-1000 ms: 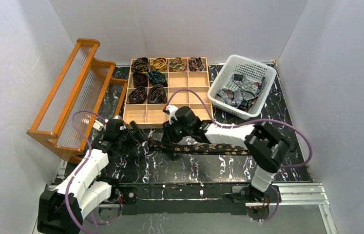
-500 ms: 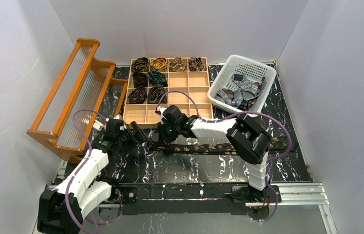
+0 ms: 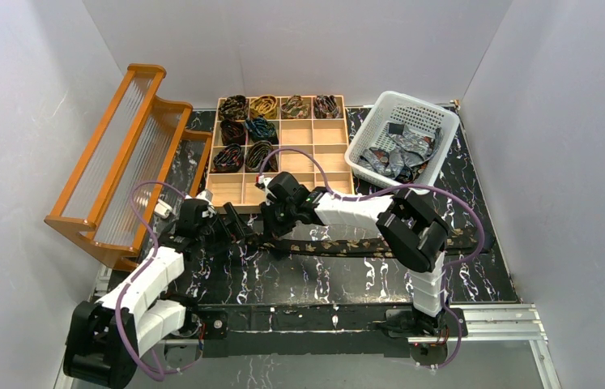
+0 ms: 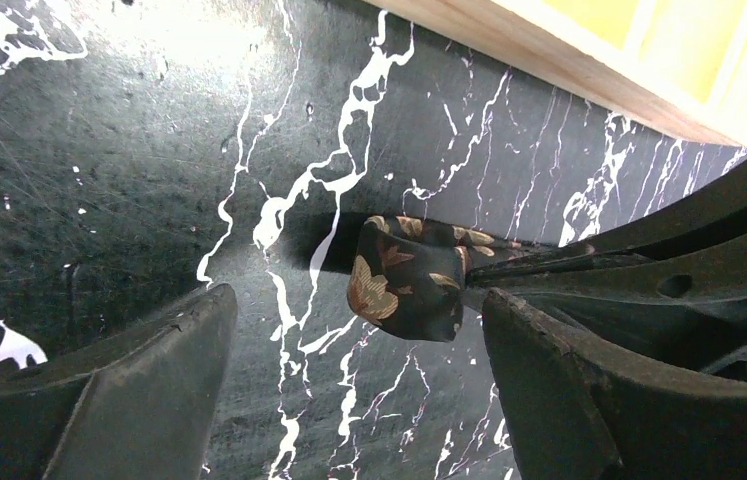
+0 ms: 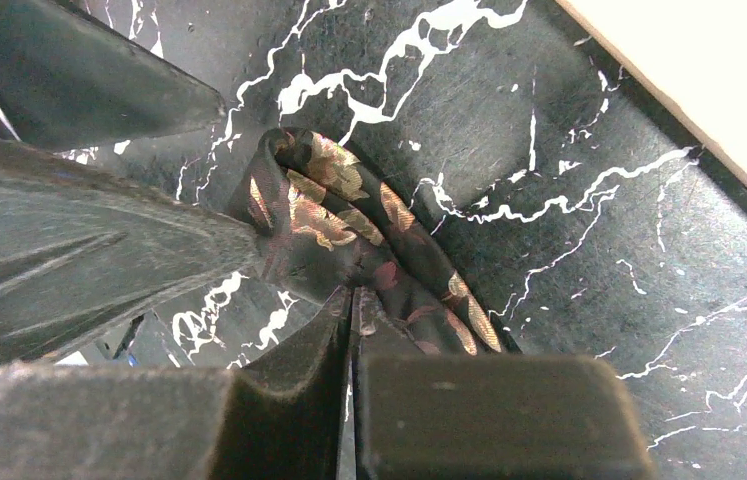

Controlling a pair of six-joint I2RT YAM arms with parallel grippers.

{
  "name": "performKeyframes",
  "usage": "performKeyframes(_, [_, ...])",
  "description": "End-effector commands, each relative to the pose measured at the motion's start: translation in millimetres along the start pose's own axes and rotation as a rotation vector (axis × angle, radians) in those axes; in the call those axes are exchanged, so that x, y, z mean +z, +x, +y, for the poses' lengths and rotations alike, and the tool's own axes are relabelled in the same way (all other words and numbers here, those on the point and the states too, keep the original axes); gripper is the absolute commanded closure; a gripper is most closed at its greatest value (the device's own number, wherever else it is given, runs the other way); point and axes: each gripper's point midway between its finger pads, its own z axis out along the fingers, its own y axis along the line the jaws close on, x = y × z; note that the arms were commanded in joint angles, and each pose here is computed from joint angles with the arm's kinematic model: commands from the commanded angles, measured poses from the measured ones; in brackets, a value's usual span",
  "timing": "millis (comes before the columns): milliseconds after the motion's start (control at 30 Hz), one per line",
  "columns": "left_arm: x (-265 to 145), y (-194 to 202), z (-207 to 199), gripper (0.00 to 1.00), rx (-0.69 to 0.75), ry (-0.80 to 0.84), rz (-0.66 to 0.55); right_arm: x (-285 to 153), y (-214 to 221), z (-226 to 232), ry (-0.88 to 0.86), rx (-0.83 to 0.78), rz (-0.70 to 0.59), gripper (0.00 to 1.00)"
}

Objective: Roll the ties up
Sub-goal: Roll the tie at the center of the board.

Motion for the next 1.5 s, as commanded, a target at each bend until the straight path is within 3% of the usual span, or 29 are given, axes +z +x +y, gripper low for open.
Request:
performKeyframes(0, [7, 3, -4, 0.14, 0.02, 0.052, 0.013, -11, -6, 13, -0.034, -0.018, -0.023, 0.89])
performKeyframes(333, [18, 7, 7, 0.46, 0.052, 0.035, 0.013, 22, 5, -7, 0.01, 0.029, 0.038, 0.91])
performKeyframes(700, [36, 8, 23, 0.72, 0.091, -0.022, 0.031, 36, 14, -18, 0.04, 0.002, 0.106, 0.92])
performKeyframes(833, [37, 3, 20, 0.87, 0.097, -0.021, 0.023, 24, 5, -5, -0.004, -0.051, 0.094, 0.85])
performKeyframes(933, [34, 4, 22, 1.0, 0.084, -0.043, 0.032, 8, -13, 5, -0.023, -0.113, 0.048, 0.75])
performKeyframes(1133, [16, 27, 36, 1.0, -0.086, -0.138, 0.092, -28, -45, 32, -0.109, -0.256, -0.11, 0.38])
performKeyframes(1233, [6, 37, 33, 1.0, -0.179, -0.129, 0.109, -42, -54, 41, -0.161, -0.336, -0.248, 0.3])
performKeyframes(1400, [-10, 50, 46, 1.0, -0.25, -0.201, 0.11, -51, -33, 49, -0.302, -0.606, -0.396, 0.11])
performKeyframes(1433, [-10, 49, 47, 0.93, -0.255, -0.208, 0.098, -47, -26, 49, -0.322, -0.644, -0.385, 0.1])
performKeyframes(1467, [-10, 47, 49, 0.79, -0.254, -0.218, 0.088, -41, -22, 47, -0.331, -0.645, -0.361, 0.09])
